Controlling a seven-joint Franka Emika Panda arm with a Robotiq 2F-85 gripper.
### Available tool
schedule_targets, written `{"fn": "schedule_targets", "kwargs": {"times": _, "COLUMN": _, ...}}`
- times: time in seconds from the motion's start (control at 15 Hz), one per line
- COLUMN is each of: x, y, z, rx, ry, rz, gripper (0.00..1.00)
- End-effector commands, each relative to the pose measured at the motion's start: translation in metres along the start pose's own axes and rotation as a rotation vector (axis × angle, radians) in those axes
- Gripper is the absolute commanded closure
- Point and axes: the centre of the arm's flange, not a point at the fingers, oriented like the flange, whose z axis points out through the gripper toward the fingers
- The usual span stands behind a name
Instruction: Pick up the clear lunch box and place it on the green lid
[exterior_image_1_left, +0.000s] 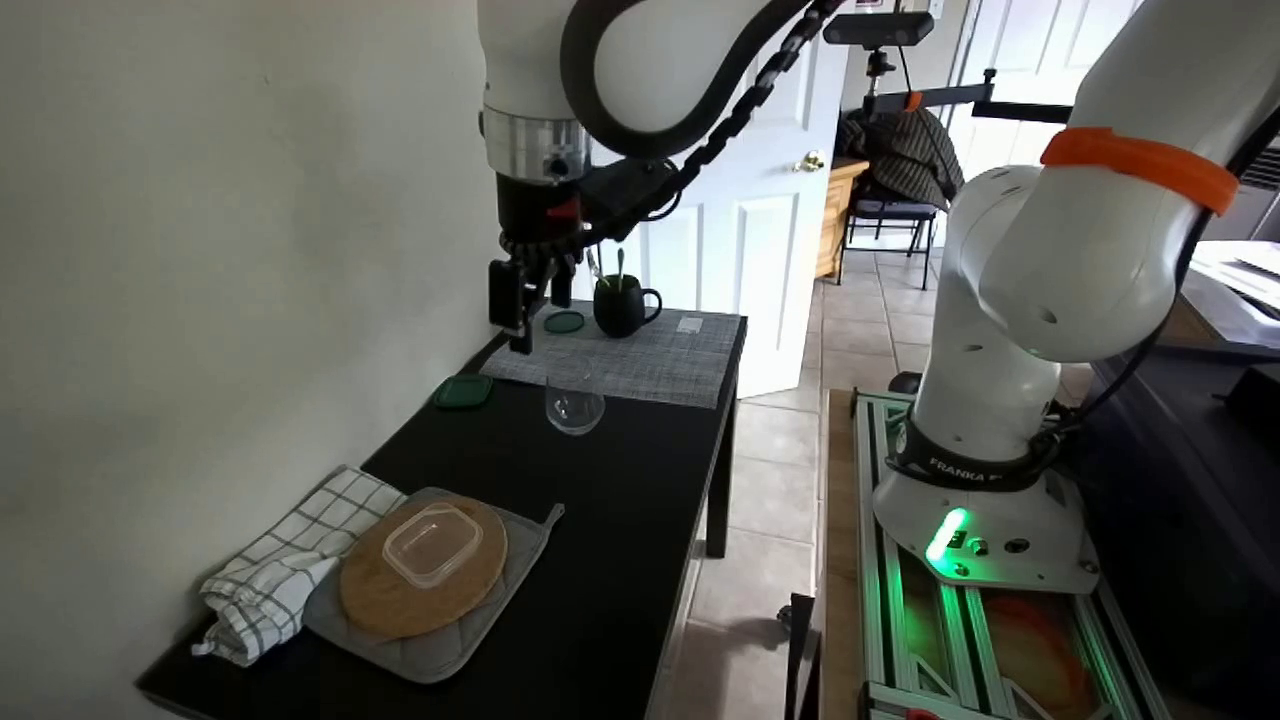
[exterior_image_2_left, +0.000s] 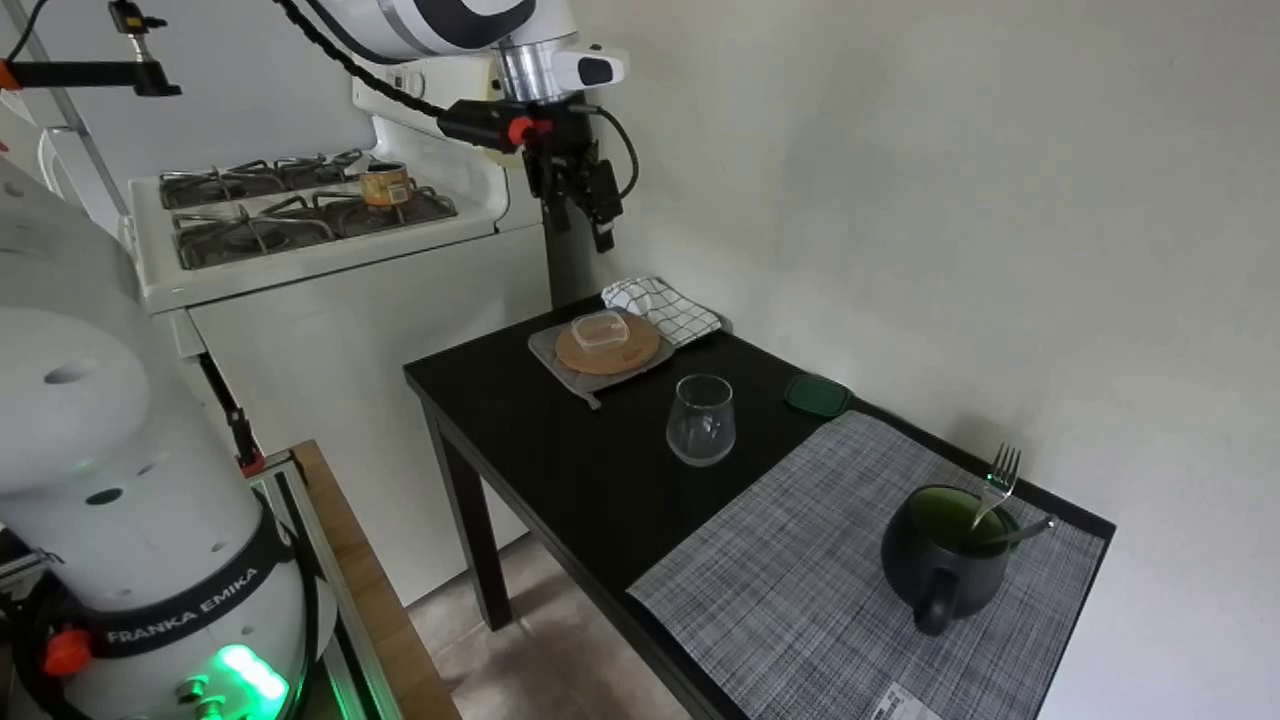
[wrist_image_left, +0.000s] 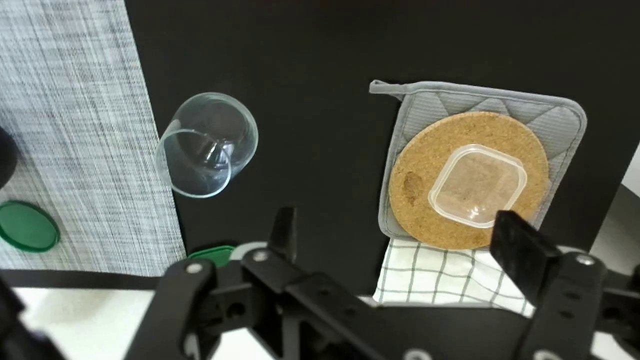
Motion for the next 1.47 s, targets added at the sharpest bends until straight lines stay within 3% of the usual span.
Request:
{"fn": "schedule_targets", "kwargs": {"times": 0.0, "x": 0.006, "y": -0.057, "z": 0.03, "rx": -0.021, "ry": -0.051, "rz": 0.141, "gripper": 0.0}}
{"fn": "schedule_targets", "kwargs": {"times": 0.27, "x": 0.009, "y": -0.101, "z": 0.07, "rx": 0.05, "ry": -0.055, "rz": 0.107, "gripper": 0.0}}
{"fn": "schedule_targets", "kwargs": {"times": 0.53, "x": 0.011, "y": -0.125, "z": 0.112, "rx": 0.065, "ry": -0.116, "rz": 0.137, "gripper": 0.0}}
{"fn": "schedule_targets", "kwargs": {"times": 0.6, "x": 0.013, "y": -0.126, "z": 0.118, "rx": 0.056, "ry": -0.153, "rz": 0.138, "gripper": 0.0}}
{"fn": "schedule_targets", "kwargs": {"times": 0.67, "x": 0.0, "y": -0.111, "z": 0.098, "rx": 0.054, "ry": -0.115, "rz": 0.106, "gripper": 0.0}}
{"fn": "schedule_targets", "kwargs": {"times": 1.0, "x": 0.007, "y": -0.117, "z": 0.118, "rx": 0.06, "ry": -0.154, "rz": 0.116, "gripper": 0.0}}
{"fn": "schedule_targets", "kwargs": {"times": 1.07, "x": 0.017, "y": -0.115, "z": 0.129, "rx": 0.045, "ry": -0.148, "rz": 0.177, "gripper": 0.0}}
{"fn": "schedule_targets", "kwargs": {"times": 1.4, "x": 0.041, "y": -0.1, "z": 0.171, "rx": 0.115, "ry": -0.172, "rz": 0.238, "gripper": 0.0}}
